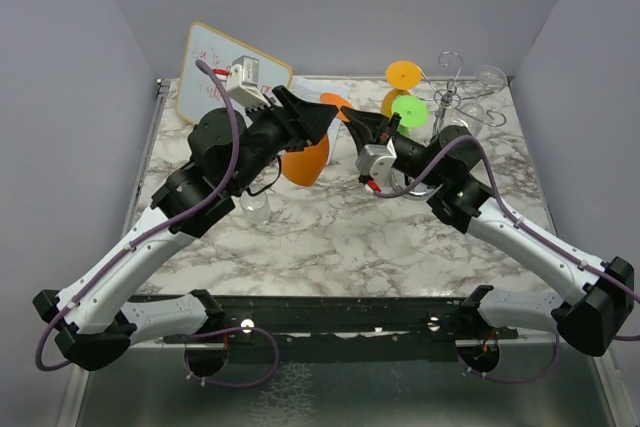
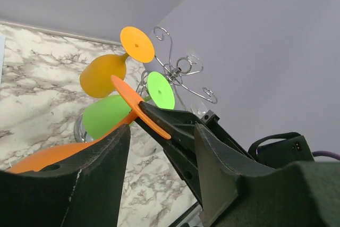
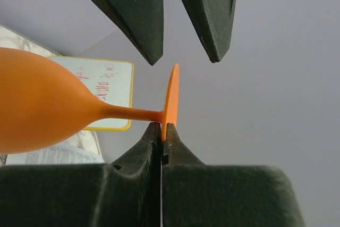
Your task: Place the wine glass upside down on the wine glass rack
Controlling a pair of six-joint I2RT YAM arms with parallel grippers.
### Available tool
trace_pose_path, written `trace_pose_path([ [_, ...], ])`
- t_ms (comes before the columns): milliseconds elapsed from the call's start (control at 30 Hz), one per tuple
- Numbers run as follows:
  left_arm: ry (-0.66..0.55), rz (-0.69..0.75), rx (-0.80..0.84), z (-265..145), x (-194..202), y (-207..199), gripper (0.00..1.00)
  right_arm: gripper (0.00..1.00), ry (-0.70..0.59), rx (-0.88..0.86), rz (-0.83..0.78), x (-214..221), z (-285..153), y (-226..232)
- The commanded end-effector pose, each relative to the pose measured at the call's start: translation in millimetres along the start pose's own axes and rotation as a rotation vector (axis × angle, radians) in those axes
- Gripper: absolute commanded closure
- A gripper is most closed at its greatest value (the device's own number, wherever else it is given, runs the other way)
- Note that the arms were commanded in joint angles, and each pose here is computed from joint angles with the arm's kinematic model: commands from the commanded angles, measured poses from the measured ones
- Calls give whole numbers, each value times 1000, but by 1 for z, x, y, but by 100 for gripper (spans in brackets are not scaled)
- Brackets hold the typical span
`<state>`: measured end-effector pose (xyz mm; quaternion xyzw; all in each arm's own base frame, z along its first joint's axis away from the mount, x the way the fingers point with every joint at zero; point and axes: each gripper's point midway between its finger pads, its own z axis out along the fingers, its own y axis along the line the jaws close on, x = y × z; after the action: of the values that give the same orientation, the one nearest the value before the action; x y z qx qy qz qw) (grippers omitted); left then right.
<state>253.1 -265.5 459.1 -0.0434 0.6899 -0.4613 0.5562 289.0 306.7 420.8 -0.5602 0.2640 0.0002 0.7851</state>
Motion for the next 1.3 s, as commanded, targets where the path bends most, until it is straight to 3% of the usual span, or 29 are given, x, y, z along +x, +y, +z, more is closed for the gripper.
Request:
trace_pose_path([
  [0, 3, -54, -19, 8, 0, 4, 48, 99, -52, 20, -69, -14, -4, -7],
  [167, 4, -120, -60, 22, -4, 20, 47, 99, -54, -11, -76, -13, -1, -1],
  [267, 34, -157, -33, 31, -2, 24, 52, 99, -43, -24, -95, -9, 0, 3],
  [700, 178, -245, 167, 26, 10, 6, 100, 98, -29, -38, -61, -4, 4, 8],
  [800, 197, -250, 189, 25, 14, 4, 100, 87, -27, -33, -43, -3, 5, 8],
  [933, 176, -238, 174, 25, 12, 11, 100, 56, -43, -20, -2, -8, 2, 7],
  [1100, 110, -209, 167, 22, -1, 12, 100, 28, -47, -68, 85, -16, -5, 13],
  [1267, 26, -167, 134, 14, -14, 20, 100, 23, -93, -83, 255, -44, -19, 3],
])
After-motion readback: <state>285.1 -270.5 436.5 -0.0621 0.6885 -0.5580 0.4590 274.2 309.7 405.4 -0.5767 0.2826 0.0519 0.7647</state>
